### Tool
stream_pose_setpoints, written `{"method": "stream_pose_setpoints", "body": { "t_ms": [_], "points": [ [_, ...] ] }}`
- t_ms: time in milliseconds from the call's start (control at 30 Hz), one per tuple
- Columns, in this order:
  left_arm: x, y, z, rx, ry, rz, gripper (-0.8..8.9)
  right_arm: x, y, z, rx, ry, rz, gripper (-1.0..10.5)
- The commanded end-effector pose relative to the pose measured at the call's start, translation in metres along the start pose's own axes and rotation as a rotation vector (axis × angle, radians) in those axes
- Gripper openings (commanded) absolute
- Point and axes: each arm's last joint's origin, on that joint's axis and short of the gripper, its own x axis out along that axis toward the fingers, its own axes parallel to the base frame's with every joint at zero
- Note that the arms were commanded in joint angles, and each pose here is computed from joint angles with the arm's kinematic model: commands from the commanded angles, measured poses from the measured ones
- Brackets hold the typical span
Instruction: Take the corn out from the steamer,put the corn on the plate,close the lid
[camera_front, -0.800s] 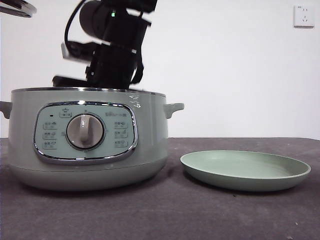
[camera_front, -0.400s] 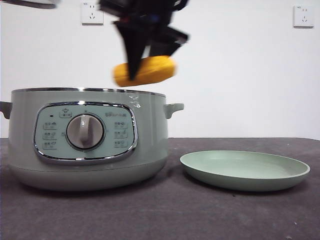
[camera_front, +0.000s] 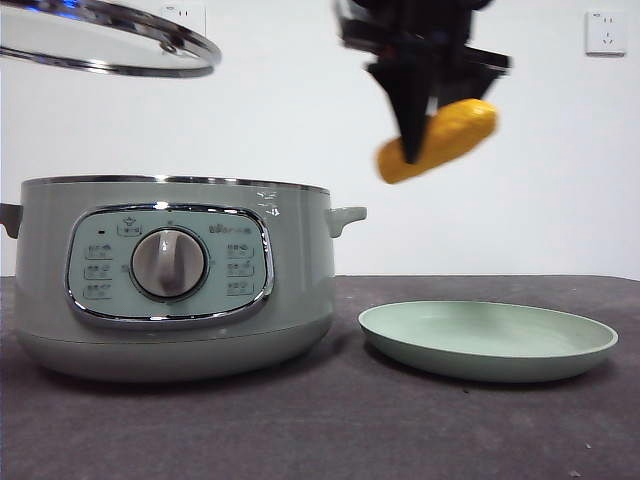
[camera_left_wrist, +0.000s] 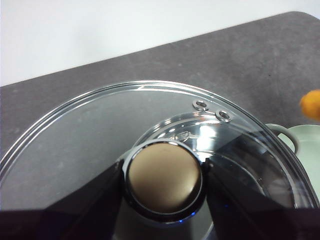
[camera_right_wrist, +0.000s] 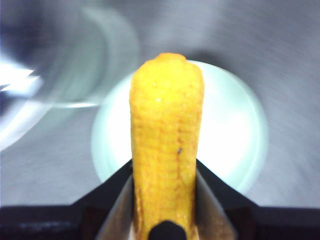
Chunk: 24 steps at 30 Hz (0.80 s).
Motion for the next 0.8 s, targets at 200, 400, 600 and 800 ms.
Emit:
{"method": "stream_pose_setpoints", "body": {
  "t_ms": [200, 400, 600, 800],
  "points": [
    [0.006, -0.001, 0.009, -0.026, -0.067, -0.017, -0.09, 0.031, -0.027, -0.013, 0.1, 0.126, -0.017, -0.2],
    [0.006, -0.001, 0.01, -0.028, -0.079, -0.017, -0.09, 0.075, -0.026, -0.027, 0.115, 0.18, -0.017, -0.2],
    [0.006, -0.001, 0.011, -0.029, -0.085, -0.017, -0.09, 0.117, -0.016, -0.041, 0.118, 0.164, -0.017, -0.2],
    [0.006, -0.001, 0.011, -0.028, -0.086, -0.016, -0.09, 0.147, -0.011, -0.053, 0.124, 0.113, -0.016, -0.2]
  ]
}}
